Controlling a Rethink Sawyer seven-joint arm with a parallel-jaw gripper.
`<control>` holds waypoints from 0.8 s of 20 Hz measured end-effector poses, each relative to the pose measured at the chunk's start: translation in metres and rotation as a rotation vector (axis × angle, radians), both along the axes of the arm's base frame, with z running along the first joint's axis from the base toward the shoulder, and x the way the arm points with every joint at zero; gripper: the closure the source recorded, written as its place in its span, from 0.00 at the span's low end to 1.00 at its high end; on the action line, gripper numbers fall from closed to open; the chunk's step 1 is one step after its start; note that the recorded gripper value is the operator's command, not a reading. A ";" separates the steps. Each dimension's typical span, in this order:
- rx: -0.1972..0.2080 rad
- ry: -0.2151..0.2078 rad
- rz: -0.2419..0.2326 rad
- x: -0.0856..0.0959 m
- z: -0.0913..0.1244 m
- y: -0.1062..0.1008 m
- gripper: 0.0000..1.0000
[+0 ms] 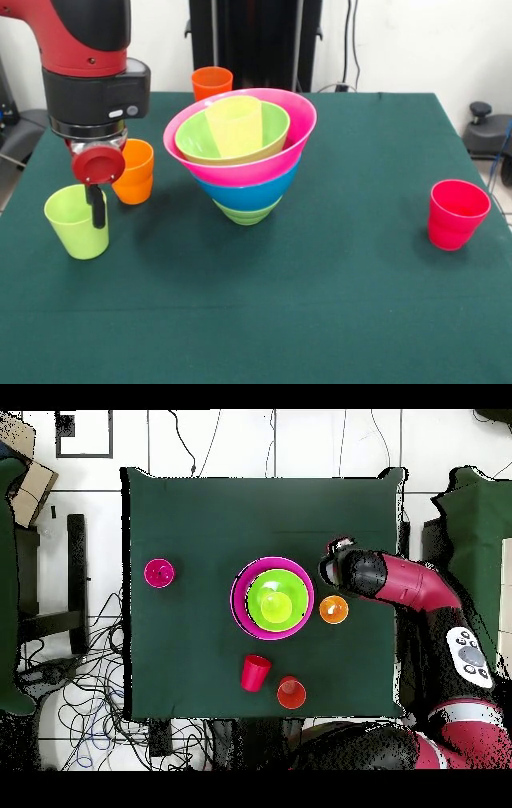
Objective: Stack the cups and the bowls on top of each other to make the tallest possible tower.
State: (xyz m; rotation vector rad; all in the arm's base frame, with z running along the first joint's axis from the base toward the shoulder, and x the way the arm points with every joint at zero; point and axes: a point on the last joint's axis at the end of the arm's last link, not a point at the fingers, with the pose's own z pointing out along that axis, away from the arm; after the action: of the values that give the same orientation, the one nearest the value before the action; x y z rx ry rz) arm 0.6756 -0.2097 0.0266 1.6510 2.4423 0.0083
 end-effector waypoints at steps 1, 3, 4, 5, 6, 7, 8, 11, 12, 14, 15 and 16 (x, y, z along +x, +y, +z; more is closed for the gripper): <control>0.001 0.002 -0.001 -0.001 0.000 -0.001 0.00; 0.005 0.010 -0.005 -0.005 -0.001 -0.002 0.00; 0.006 0.012 -0.005 -0.006 -0.002 -0.001 0.00; 0.007 0.013 -0.005 -0.006 -0.002 -0.001 0.00; 0.009 0.016 -0.005 -0.008 -0.003 -0.001 0.00; 0.010 0.017 -0.005 -0.008 -0.004 0.000 0.00; 0.010 0.018 -0.005 -0.009 -0.004 0.000 0.00; 0.012 0.021 -0.005 -0.010 -0.006 0.001 0.00; 0.013 0.022 -0.005 -0.010 -0.007 0.001 0.00; 0.015 0.024 -0.005 -0.011 -0.008 0.002 0.00; 0.016 0.026 -0.004 -0.011 -0.010 0.002 0.00; 0.015 0.030 0.000 -0.013 -0.012 0.003 0.00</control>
State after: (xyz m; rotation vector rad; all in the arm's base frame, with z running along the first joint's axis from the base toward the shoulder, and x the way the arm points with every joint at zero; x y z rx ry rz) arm 0.6629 -0.2071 0.0145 1.6690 2.4703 0.0016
